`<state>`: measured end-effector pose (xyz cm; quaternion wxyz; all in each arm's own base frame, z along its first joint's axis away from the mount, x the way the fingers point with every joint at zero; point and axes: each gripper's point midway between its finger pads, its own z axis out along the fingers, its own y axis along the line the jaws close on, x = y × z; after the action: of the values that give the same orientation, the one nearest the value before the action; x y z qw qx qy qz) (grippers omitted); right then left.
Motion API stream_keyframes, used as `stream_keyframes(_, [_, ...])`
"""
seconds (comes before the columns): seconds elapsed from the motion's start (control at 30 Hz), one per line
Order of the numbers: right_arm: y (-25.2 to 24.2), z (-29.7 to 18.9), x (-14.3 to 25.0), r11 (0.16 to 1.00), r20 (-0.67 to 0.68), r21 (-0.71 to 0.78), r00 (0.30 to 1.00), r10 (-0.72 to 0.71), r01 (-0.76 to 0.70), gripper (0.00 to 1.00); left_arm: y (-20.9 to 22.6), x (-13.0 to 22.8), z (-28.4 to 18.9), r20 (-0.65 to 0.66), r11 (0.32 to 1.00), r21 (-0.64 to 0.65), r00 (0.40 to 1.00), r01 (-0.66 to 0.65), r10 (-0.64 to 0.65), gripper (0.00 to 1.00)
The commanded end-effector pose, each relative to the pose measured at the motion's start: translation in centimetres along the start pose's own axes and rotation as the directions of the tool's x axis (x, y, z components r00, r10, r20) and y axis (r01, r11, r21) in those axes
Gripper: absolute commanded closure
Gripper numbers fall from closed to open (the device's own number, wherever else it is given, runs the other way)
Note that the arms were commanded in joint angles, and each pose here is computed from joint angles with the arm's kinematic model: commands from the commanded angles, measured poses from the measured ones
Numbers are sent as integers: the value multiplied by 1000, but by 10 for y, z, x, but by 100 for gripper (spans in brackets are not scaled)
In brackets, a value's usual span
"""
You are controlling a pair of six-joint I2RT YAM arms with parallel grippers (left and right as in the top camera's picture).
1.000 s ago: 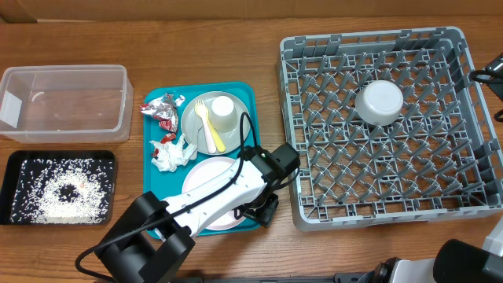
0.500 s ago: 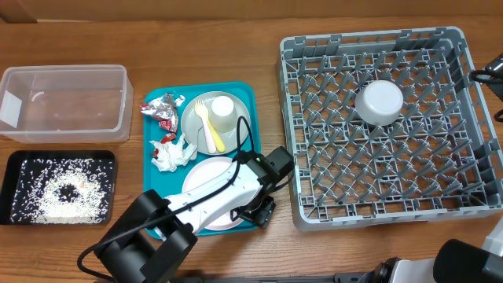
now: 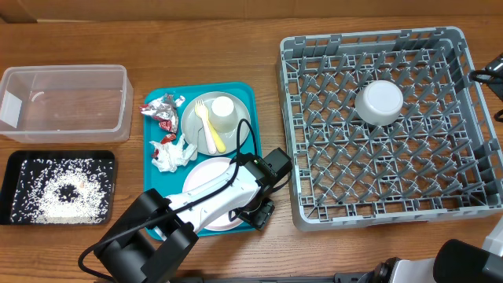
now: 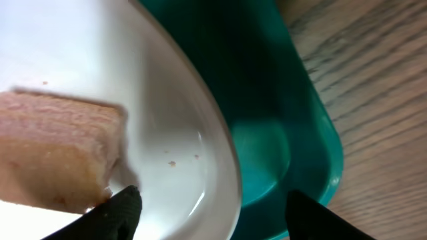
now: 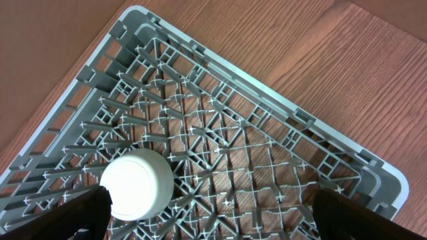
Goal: Sort waste into correct bins and load items into the dishwasher rack
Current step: 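Grasp the rim of the pink plate with the left gripper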
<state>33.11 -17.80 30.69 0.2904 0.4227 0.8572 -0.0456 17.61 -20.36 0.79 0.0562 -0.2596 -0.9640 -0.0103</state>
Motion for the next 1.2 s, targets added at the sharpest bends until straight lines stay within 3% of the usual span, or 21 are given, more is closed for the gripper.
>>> stream_keyframes(0.0, [-2, -1, 0, 1000, 5, 0, 1000, 12, -12, 0, -11, 5, 3, -25, 996, 69, 998, -50, 52, 33])
stream_keyframes(0.37, [-2, -1, 0, 1000, 5, 0, 1000, 12, -12, 0, 2, 5, 6, -14, 999, -4, 998, -54, 53, 56])
stream_keyframes(0.57, [-2, -1, 0, 1000, 5, 0, 1000, 12, -12, 0, 11, 2, 6, 0, 998, -56, 999, -38, 38, 80])
stream_keyframes(0.63, [-2, -1, 0, 1000, 5, 0, 1000, 12, -12, 0, 11, 1, 6, 3, 998, -54, 999, -37, 37, 96])
stream_keyframes(1.17, [-2, -1, 0, 1000, 5, 0, 1000, 12, -12, 0, 7, -4, -17, -3, 995, -51, 997, 83, -83, 96])
